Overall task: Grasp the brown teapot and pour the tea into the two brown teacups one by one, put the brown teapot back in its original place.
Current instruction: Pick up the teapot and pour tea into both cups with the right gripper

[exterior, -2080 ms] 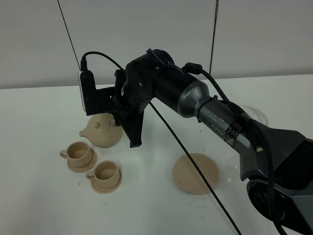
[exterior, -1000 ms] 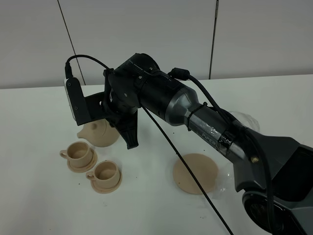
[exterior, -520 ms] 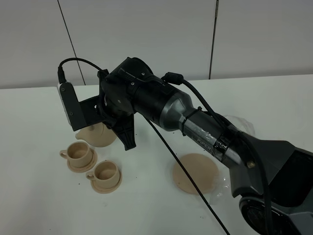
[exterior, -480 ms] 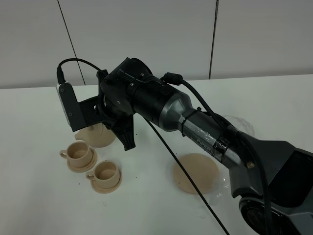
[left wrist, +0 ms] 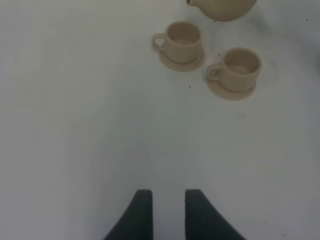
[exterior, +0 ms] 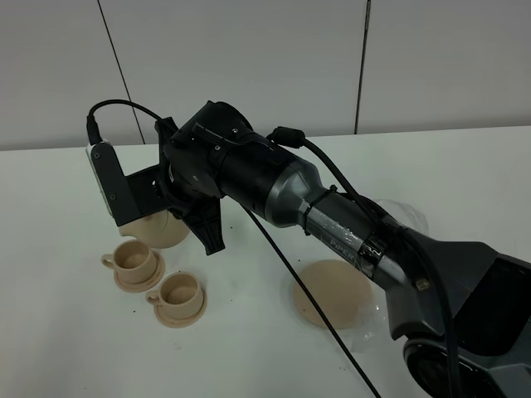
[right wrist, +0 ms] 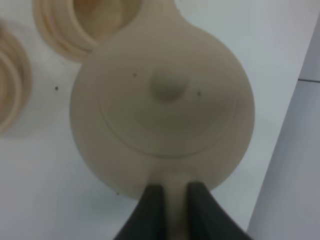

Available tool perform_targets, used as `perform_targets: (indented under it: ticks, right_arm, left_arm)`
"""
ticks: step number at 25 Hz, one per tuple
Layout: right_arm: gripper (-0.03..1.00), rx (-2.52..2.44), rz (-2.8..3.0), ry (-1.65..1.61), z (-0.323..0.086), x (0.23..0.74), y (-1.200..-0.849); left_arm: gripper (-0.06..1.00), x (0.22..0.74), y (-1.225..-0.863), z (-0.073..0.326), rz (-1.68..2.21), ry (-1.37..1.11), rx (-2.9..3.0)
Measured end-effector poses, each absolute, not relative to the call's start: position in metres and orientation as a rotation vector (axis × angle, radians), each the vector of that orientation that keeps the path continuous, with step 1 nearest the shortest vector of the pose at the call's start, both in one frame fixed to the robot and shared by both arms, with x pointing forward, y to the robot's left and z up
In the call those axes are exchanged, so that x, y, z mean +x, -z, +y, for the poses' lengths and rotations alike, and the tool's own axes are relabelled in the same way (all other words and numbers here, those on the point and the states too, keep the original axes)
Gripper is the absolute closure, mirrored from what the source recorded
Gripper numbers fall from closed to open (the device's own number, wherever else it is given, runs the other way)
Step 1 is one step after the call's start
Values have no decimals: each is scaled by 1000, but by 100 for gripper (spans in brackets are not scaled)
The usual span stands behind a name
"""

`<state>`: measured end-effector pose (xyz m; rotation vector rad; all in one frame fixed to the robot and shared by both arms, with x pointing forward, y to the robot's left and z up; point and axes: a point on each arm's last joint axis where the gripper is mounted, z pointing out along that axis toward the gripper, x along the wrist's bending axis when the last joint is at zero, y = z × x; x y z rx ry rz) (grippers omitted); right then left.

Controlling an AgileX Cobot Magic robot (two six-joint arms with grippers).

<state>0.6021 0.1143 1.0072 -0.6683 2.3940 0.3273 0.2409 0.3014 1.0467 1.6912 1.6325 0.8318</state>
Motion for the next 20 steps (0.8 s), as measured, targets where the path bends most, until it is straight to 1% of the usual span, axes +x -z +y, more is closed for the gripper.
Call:
perform_targets:
  ticks: [20]
  right_arm:
    - [87,-721,2342,-226,115,601,-1008]
  left_arm:
    - [71,241,-1047,301,1632,-832,1691]
